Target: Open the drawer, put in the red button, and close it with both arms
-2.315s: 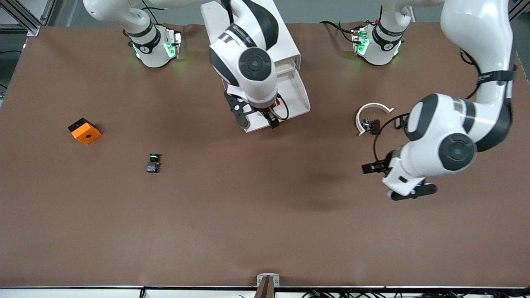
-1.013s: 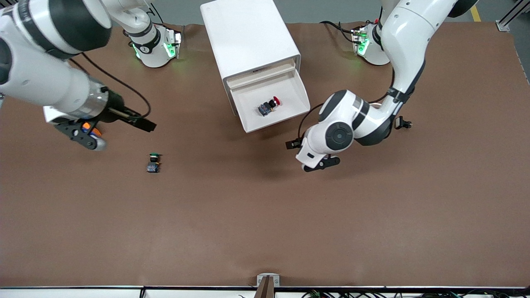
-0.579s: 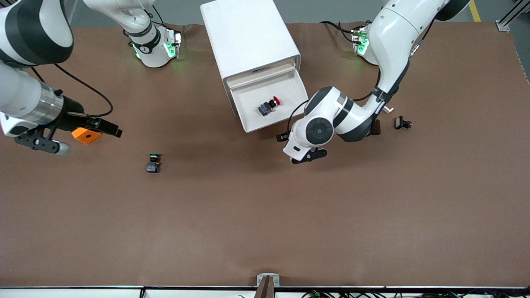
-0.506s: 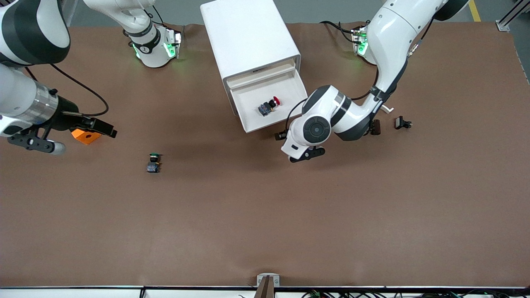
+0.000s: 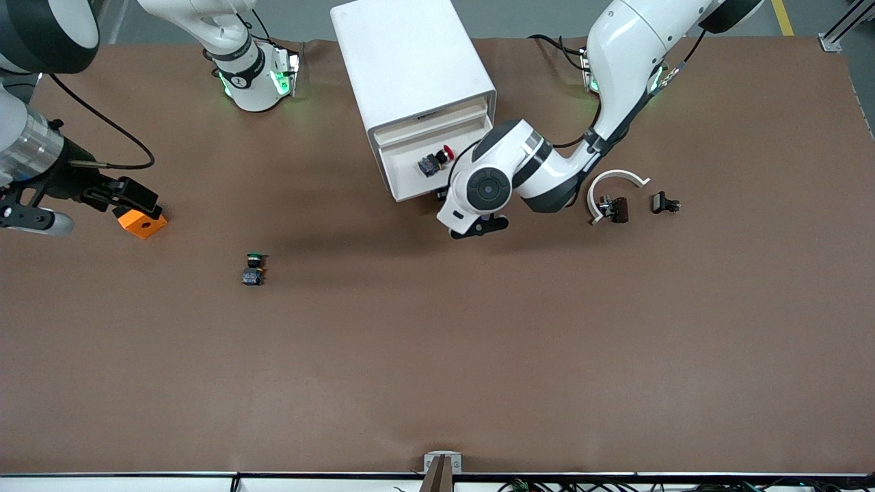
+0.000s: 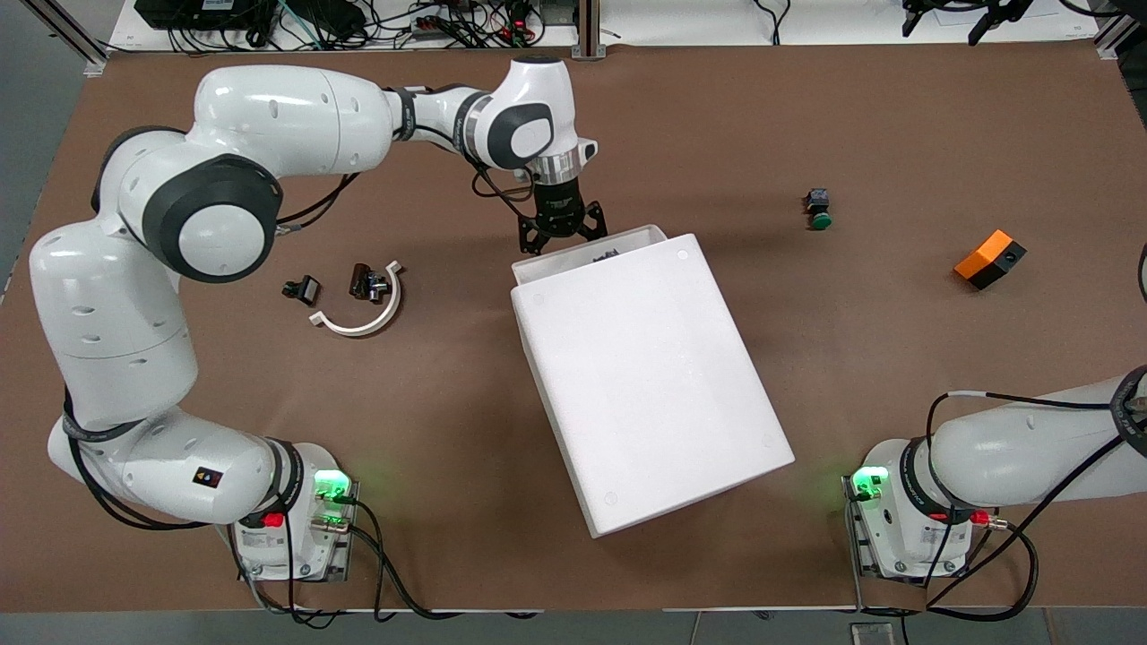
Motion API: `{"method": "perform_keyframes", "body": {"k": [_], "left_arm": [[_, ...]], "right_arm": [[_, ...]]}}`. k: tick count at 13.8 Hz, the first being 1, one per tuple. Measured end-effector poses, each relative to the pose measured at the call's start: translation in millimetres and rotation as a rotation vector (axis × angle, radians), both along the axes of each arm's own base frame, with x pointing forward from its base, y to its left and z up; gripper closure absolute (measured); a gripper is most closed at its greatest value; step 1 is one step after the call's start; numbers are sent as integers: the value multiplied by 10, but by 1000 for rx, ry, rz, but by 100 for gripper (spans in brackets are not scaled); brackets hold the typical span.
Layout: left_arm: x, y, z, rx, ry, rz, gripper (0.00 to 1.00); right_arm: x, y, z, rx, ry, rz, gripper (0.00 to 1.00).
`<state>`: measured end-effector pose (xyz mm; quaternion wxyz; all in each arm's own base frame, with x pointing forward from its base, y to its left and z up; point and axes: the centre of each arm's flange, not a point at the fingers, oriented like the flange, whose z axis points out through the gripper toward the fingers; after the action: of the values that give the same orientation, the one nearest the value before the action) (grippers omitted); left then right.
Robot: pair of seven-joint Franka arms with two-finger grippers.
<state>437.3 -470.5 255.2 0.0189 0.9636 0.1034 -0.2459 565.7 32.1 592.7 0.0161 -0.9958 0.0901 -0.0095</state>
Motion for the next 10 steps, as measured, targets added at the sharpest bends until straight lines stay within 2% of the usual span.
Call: {"method": "perform_keyframes", "body": {"k": [6,10], "left_arm": [[-530,-262,-27,13,55,-44,0],[-797,-373,-38,29,79,-59,0]], "right_arm": [[10,-345,379,-5,-63,3,0],[-15,-399,511,-6,-69,-5,0]]}}
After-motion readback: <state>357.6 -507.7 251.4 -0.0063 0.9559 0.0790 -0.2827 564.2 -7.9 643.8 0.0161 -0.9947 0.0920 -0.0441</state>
